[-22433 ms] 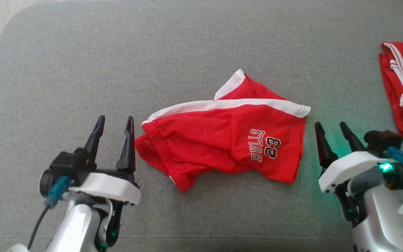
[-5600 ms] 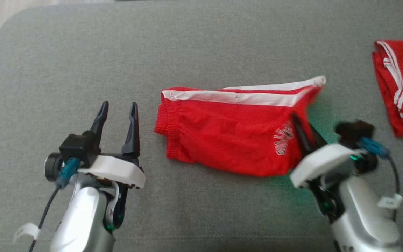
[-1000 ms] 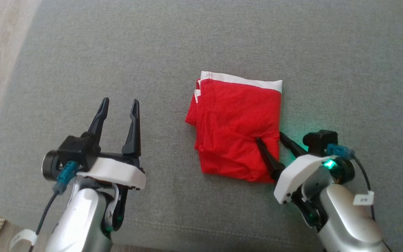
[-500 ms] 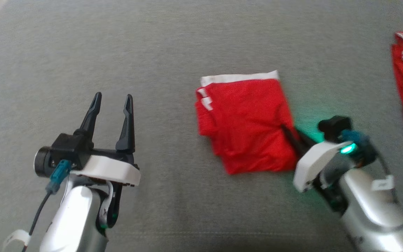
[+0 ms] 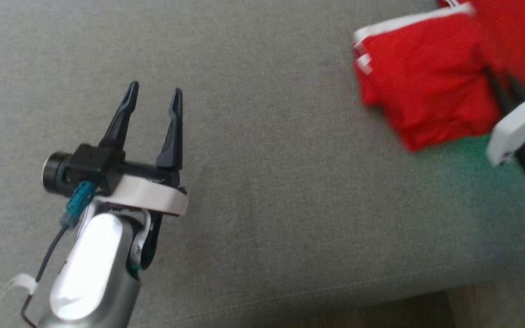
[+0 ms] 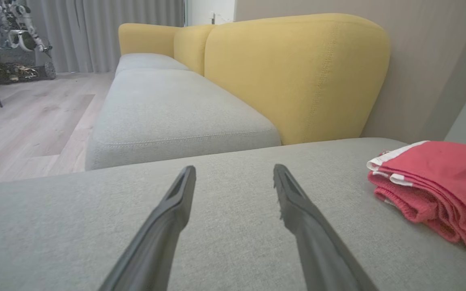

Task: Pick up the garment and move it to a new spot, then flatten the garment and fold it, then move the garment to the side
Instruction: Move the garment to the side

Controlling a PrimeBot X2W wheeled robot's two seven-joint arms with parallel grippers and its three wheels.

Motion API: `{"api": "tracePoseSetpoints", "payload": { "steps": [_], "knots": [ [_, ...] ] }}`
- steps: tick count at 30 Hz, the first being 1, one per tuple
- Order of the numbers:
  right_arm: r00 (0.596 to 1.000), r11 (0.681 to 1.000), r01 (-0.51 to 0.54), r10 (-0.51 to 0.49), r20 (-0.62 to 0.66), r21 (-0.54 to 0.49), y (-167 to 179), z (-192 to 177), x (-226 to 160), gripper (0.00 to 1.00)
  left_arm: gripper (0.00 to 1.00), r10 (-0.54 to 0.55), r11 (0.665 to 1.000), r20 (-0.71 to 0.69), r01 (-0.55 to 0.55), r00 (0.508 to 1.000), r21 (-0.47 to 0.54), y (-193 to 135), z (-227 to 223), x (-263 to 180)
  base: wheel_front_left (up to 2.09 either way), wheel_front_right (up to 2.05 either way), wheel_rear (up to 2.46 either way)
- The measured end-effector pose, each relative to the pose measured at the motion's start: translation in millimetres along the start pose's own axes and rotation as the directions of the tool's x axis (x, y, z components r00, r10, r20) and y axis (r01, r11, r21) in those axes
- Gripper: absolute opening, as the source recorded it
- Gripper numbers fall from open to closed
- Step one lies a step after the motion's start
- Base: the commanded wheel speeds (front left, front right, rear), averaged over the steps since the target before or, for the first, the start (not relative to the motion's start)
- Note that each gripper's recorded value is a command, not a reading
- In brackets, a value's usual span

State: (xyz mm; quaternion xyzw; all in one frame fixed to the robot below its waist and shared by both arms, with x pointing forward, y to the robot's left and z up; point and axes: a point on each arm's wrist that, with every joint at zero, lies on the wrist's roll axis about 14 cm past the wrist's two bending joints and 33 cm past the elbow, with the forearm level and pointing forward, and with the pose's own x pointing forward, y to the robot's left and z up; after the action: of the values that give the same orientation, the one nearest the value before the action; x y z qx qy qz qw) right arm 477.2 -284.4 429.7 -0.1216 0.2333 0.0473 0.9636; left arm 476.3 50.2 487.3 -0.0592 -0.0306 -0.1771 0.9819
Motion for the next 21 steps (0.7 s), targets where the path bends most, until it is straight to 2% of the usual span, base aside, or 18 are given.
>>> {"api": "tracePoseSetpoints", "payload": {
  "steps": [11, 15, 21],
  "knots": [
    [0.979, 0.979, 0.199, -0.2, -0.032, -0.033, -98, 9, 9, 0.0, 1.0, -0.045, 0.999, -0.042, 0.045, 0.998, -0.011, -6, -29, 22, 0.0, 0.0, 0.0],
    [0.97, 0.971, 0.237, -0.238, -0.05, -0.026, -114, 6, 15, 0.0, 1.0, -0.057, 0.998, -0.057, 0.056, 0.997, -0.016, -7, -38, 27, 0.0, 0.0, 0.0],
    [0.951, 0.956, 0.291, -0.286, -0.116, 0.028, -129, -19, 18, 0.0, 1.0, -0.085, 0.996, -0.066, 0.084, 0.994, -0.021, -11, -46, 32, 0.0, 0.0, 0.0]
  ]
}}
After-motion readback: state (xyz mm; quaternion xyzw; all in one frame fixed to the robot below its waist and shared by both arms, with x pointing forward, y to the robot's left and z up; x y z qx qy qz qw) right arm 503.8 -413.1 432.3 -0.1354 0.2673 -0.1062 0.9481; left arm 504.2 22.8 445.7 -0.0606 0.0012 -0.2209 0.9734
